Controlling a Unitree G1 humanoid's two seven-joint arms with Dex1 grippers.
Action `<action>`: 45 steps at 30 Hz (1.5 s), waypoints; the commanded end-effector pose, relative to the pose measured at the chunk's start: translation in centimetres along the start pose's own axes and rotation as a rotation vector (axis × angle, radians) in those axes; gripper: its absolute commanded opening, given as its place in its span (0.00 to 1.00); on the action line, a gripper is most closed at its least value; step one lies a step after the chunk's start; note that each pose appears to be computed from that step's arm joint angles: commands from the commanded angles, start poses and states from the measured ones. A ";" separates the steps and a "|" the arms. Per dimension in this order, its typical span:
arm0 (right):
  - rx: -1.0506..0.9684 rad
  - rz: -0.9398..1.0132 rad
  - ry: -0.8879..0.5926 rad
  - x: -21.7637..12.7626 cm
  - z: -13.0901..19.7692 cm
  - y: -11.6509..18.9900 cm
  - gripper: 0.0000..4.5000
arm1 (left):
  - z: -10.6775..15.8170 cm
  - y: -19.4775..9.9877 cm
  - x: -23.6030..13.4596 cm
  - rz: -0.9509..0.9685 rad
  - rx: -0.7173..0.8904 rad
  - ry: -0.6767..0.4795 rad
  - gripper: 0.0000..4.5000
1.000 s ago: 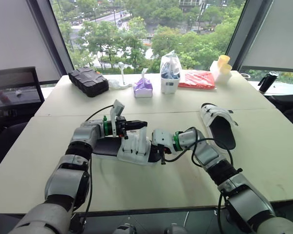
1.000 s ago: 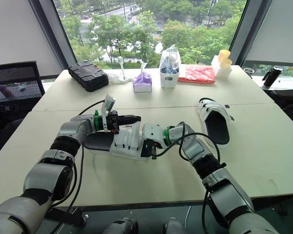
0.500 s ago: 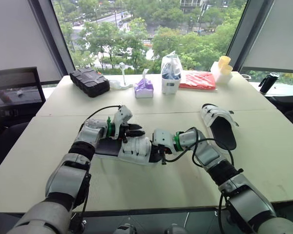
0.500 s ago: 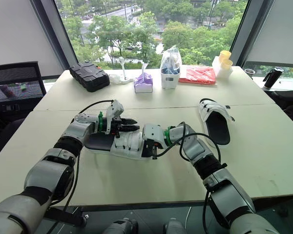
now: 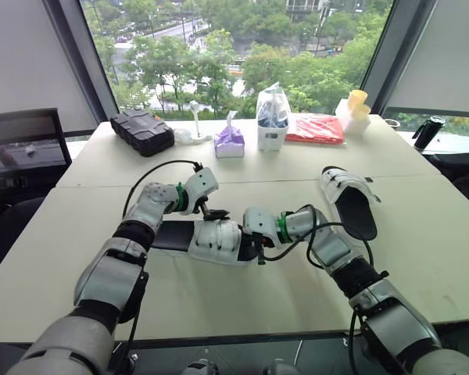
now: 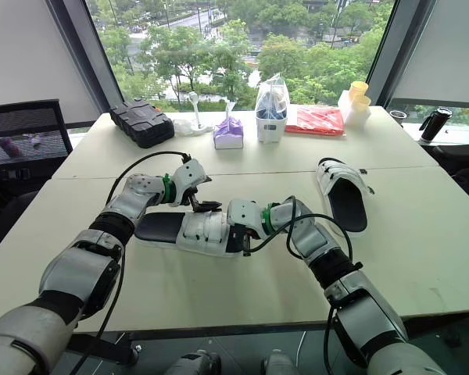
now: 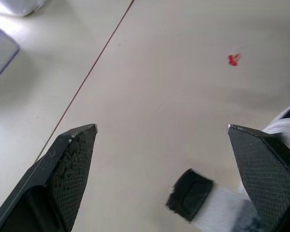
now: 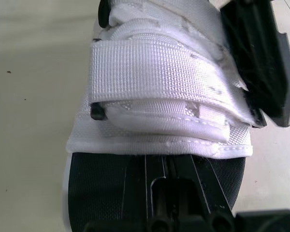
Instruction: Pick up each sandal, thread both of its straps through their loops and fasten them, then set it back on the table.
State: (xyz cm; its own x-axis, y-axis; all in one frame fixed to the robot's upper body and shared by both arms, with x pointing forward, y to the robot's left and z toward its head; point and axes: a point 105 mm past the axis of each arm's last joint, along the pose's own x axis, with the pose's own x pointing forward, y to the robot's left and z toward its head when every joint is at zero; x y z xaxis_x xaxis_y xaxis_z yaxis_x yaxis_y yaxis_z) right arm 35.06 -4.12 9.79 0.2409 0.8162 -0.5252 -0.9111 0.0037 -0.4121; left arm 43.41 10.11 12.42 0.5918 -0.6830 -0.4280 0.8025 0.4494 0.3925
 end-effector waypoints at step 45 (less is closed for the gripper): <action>0.176 -0.476 -0.032 -13.2 4.1 -0.2 0.00 | 1.4 -5.6 -5.9 -0.114 1.164 -0.372 1.00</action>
State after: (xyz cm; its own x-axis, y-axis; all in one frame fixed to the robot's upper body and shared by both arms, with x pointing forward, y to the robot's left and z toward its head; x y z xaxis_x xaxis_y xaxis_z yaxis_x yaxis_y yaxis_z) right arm 31.19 -12.94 18.73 0.6315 0.7072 -0.3178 -0.7611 0.4874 -0.4280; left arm 34.71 11.34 13.36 0.2818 -0.8981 -0.3377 0.2655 -0.2652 0.9269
